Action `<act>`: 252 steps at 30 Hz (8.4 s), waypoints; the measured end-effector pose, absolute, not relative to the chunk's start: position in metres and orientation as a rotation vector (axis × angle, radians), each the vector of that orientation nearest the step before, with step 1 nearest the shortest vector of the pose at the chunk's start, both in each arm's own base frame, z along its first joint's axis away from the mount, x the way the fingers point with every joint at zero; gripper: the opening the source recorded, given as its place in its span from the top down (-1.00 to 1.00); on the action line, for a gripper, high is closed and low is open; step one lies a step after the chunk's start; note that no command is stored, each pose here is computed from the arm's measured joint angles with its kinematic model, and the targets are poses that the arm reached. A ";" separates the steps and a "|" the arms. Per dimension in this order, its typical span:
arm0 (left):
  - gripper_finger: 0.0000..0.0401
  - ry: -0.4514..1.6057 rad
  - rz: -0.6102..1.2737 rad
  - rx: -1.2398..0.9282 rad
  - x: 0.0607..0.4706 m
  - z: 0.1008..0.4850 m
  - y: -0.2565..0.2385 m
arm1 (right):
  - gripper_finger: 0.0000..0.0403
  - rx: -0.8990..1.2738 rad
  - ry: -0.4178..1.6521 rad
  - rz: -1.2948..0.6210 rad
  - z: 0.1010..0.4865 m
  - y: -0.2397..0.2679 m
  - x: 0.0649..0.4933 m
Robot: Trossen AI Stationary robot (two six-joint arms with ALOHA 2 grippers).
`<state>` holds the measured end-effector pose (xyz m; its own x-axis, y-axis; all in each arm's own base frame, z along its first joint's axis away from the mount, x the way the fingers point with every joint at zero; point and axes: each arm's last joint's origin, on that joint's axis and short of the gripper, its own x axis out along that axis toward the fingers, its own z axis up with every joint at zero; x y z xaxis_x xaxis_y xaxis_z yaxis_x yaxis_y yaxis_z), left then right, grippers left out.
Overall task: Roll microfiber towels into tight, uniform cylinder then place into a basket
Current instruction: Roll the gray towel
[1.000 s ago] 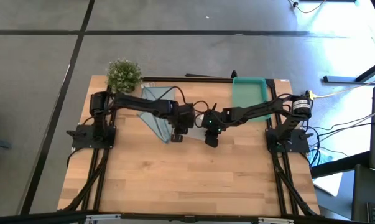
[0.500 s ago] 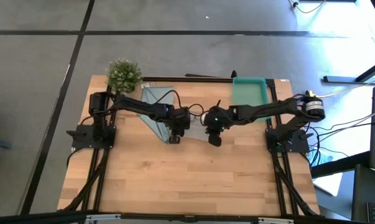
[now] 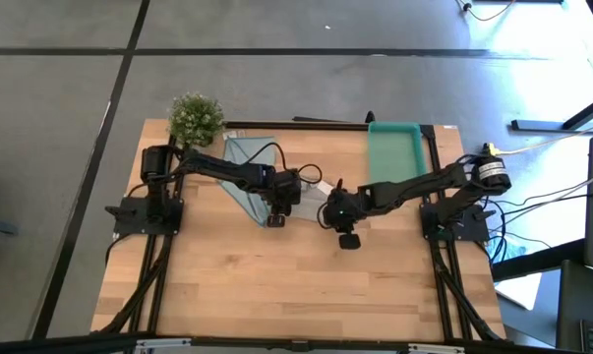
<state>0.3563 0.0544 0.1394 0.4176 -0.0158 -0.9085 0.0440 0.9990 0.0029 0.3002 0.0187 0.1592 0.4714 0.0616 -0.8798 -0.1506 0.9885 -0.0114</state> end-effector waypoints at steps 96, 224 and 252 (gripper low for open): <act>0.95 1.146 -0.407 0.147 0.356 0.137 -0.020 | 0.91 1.034 1.037 -0.097 0.160 -0.095 0.309; 0.99 1.256 0.138 -0.272 0.355 0.192 0.058 | 0.91 1.137 1.002 -0.139 0.103 -0.110 0.330; 1.00 1.381 0.108 -0.253 0.361 0.143 0.082 | 0.66 1.050 0.842 -0.112 0.160 -0.136 0.309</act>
